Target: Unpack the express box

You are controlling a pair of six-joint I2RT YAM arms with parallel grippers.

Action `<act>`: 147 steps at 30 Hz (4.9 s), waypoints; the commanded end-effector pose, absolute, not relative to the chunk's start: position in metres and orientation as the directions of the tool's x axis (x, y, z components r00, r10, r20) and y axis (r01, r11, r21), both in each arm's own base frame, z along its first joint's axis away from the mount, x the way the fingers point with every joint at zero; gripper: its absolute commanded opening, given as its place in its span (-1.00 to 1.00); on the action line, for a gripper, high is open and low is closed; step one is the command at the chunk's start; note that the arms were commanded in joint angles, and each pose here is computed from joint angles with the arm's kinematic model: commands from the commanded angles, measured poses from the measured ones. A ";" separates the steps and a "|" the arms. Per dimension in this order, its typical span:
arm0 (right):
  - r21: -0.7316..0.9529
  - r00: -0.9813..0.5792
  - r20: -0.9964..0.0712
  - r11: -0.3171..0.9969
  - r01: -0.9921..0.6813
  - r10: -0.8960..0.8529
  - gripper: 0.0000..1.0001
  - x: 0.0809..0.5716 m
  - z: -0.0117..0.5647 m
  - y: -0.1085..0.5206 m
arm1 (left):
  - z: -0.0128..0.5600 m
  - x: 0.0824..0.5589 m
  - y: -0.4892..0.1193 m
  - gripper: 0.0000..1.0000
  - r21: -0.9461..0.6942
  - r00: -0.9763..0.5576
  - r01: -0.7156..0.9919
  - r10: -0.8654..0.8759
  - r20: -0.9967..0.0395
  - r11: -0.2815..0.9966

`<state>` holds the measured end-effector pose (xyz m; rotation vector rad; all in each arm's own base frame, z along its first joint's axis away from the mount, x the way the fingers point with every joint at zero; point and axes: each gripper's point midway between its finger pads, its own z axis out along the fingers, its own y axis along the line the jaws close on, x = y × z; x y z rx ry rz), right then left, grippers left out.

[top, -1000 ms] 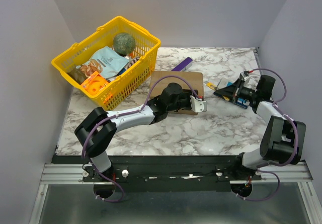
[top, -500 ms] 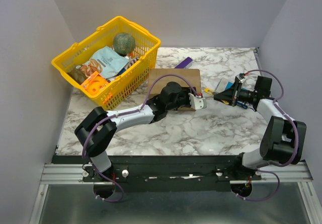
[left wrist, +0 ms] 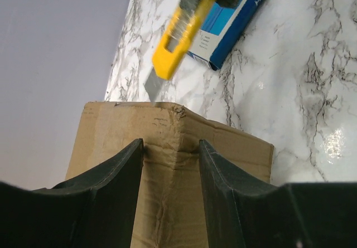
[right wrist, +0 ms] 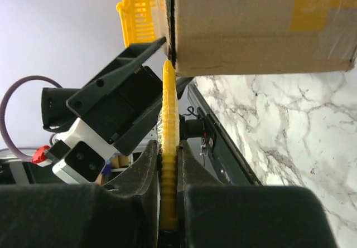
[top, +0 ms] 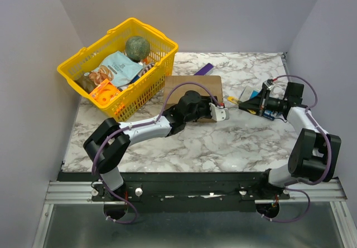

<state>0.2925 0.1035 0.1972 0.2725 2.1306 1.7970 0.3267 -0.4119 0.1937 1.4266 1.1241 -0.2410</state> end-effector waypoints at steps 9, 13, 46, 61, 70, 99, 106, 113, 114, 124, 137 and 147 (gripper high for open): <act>0.936 -0.863 -0.277 0.324 -0.141 0.423 -0.99 0.343 0.207 0.073 | 0.208 0.314 -0.405 0.01 0.624 0.513 0.757 0.415 -0.751 0.194; 0.936 -0.866 -0.268 0.329 -0.129 0.423 -0.99 0.353 0.202 0.072 | 0.211 0.313 -0.404 0.06 0.628 0.520 0.752 0.405 -0.752 0.199; 0.951 -0.913 -0.253 0.255 -0.174 0.320 -0.99 0.357 0.210 0.104 | 0.204 0.326 -0.403 0.14 0.647 0.512 0.728 0.447 -0.734 0.227; 0.969 -0.958 -0.153 0.228 -0.097 0.242 -0.99 0.318 0.196 0.112 | 0.200 0.338 -0.404 0.14 0.663 0.506 0.706 0.476 -0.719 0.251; 0.865 -0.926 -0.335 0.446 -0.229 0.175 -0.99 0.282 0.202 0.101 | 0.212 0.340 -0.404 0.17 0.667 0.509 0.694 0.470 -0.721 0.271; -0.396 -0.206 -0.732 0.652 -0.646 -0.649 0.99 0.262 0.137 0.009 | 0.303 0.380 -0.289 0.23 0.263 0.072 0.811 0.357 -0.931 0.523; -0.199 -0.190 -0.861 0.657 -0.727 -0.471 0.99 0.264 0.210 0.059 | 0.293 0.359 -0.275 0.09 0.279 0.106 0.851 0.374 -0.921 0.446; 0.005 -0.385 -0.887 0.827 -0.563 -0.257 0.47 0.390 0.257 0.084 | 0.268 0.322 -0.253 -0.74 0.177 -0.011 0.856 0.359 -0.933 0.485; 0.007 -0.343 -0.917 0.851 -0.525 -0.204 0.33 0.413 0.280 0.086 | 0.260 0.318 -0.248 -0.94 0.176 -0.026 0.852 0.376 -0.926 0.494; -0.044 -0.323 -0.918 0.867 -0.497 -0.232 -0.44 0.608 0.222 0.107 | 0.189 0.335 -0.162 -1.00 0.218 -0.353 0.616 0.512 -0.783 0.757; 0.368 -0.523 -0.803 0.453 -0.812 -0.285 -0.38 0.507 0.163 0.192 | 0.189 0.373 -0.195 -0.55 0.275 -0.212 0.708 0.568 -0.795 0.650; 0.485 -0.647 -0.633 0.434 -0.759 -0.424 -0.40 0.345 0.154 0.163 | 0.202 0.398 -0.269 -0.42 0.214 -0.117 0.791 0.485 -0.867 0.573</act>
